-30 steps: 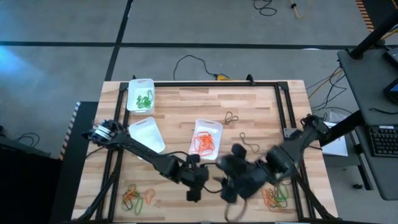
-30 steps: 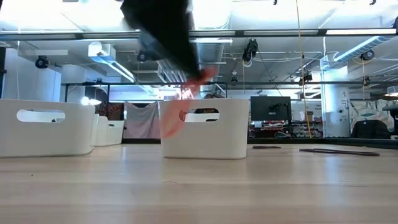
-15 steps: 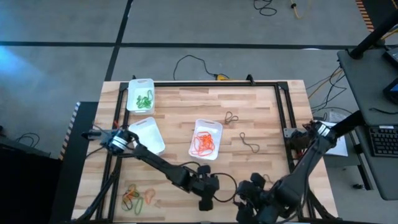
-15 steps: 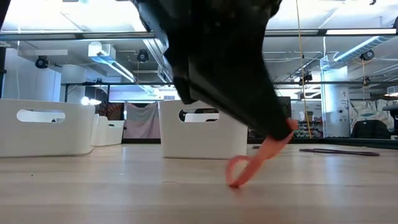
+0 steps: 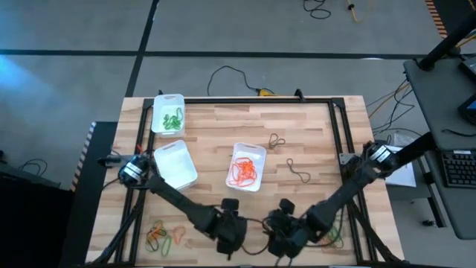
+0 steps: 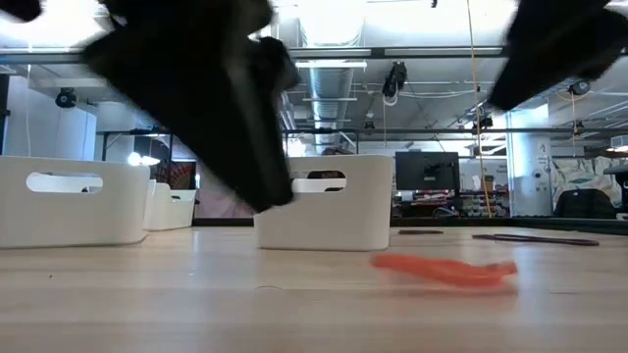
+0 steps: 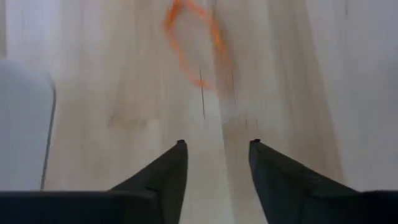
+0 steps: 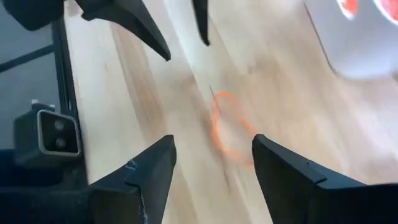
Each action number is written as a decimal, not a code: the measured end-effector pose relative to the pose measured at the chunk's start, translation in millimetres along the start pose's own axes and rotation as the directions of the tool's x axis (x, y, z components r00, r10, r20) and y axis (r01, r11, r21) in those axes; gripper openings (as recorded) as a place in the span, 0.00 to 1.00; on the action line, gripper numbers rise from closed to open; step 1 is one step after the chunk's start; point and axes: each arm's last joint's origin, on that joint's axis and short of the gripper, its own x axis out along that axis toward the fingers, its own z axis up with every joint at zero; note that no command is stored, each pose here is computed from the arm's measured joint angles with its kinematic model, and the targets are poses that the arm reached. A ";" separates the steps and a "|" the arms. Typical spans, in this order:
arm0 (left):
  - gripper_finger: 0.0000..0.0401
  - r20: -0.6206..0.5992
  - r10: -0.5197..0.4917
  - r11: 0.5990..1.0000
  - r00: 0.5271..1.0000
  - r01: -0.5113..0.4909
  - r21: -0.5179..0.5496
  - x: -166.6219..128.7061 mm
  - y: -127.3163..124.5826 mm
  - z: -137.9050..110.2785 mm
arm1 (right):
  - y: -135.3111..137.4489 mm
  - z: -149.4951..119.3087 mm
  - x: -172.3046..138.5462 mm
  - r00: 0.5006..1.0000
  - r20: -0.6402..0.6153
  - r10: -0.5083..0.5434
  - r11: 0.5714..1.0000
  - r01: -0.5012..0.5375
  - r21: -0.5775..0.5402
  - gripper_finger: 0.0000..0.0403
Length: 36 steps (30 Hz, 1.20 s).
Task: Sort rubber bands into baskets
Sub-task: Put the orange rubber band into the bottom right white bin
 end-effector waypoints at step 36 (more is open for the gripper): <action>0.52 -0.037 0.189 0.947 0.981 -0.192 -0.258 -2.8 -3.9 -41.1 | -33.5 -27.7 93.9 0.986 -0.149 -0.081 0.974 0.047 -0.220 0.25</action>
